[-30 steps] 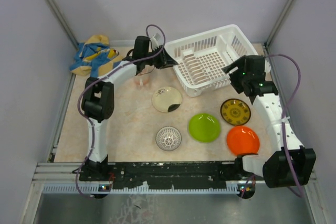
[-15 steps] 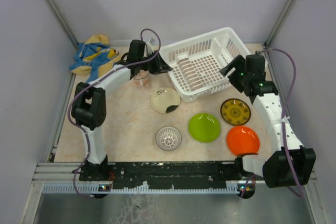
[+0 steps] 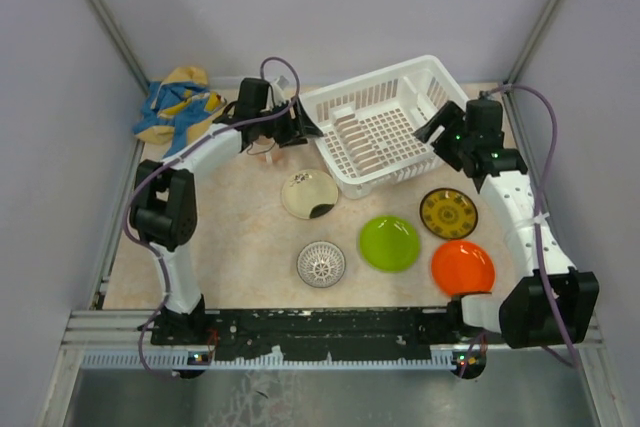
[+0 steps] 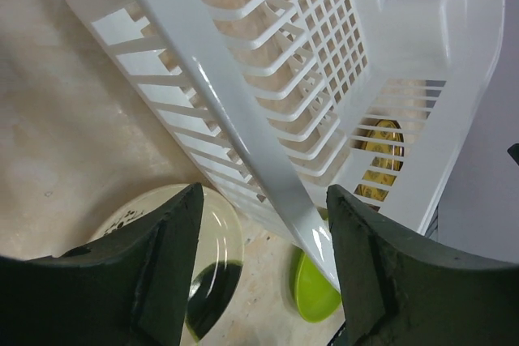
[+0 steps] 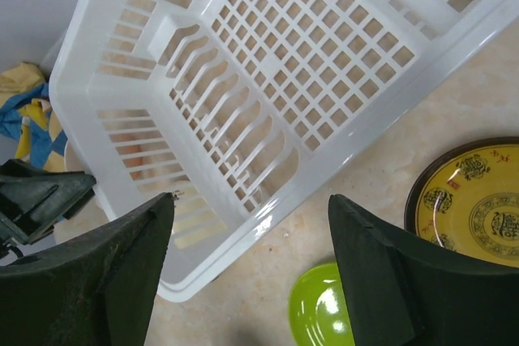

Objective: Load the mixed dishes into the dish rack

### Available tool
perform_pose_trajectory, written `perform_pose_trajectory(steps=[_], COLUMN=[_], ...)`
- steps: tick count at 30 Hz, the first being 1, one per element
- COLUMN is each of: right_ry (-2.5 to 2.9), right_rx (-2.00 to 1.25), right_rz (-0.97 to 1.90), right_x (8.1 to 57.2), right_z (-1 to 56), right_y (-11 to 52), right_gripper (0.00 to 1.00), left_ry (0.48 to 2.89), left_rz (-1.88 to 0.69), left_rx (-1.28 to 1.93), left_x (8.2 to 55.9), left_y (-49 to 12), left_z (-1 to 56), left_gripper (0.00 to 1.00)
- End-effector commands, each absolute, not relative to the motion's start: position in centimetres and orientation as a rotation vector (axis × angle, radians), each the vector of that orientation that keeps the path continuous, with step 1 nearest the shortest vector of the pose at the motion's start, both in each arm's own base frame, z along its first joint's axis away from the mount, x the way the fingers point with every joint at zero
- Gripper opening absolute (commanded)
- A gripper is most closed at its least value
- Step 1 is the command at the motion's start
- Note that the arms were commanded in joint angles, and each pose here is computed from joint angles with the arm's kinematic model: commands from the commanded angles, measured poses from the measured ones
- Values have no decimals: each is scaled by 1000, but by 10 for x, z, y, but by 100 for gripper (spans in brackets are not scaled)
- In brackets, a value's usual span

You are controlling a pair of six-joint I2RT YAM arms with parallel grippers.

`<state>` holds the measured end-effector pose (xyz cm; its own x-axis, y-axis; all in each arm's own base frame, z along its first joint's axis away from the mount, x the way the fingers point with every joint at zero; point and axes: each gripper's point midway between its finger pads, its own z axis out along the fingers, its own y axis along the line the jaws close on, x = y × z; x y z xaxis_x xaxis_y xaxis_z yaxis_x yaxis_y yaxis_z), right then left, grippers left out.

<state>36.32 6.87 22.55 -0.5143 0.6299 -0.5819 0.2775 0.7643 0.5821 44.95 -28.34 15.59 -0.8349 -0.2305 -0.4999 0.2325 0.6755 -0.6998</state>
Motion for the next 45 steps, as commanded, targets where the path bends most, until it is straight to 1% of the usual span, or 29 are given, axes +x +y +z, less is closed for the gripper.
perform_pose_trajectory(steps=[1,3,8,10,13,18,24,28,35,38,40,43,44,45], right_ry=[2031,2036,2042,2041,2044,2031,2018,2011,2004,2001,2001,2007,2012,2017], right_rx=[562,539,464,436,401,379,373,372,371,371,369,355,344,330], right_rz=[546,527,494,500,529,559,561,562,567,562,563,558,558,554], right_x=[381,384,390,391,393,395,395,394,394,394,393,394,394,395], right_z=[265,269,278,281,285,290,294,295,298,299,300,300,301,301], right_y=[69,68,68,70,75,80,80,80,80,80,80,82,84,86], right_gripper=[77,77,77,77,77,78,78,78,78,78,78,78,78,78], left_ry=[2230,2238,2279,2312,2390,2501,2561,2592,2628,2629,2627,2634,2636,2637], left_rz=[-1008,-947,-747,-671,-588,-499,-376,-364,-361,-364,-364,-372,-376,-387], left_rx=[-22,-70,-136,-136,-116,-75,-92,-97,-114,-121,-126,-127,-128,-132], left_x=[461,467,480,483,487,490,493,493,496,498,501,503,503,503], left_y=[-256,-232,-175,-159,-142,-133,-116,-115,-116,-117,-117,-118,-119,-119], left_z=[204,207,206,199,181,154,131,115,91,86,83,77,75,75], left_gripper=[69,69,61,57,57,56,55,54,48,41,31,19,14,7])
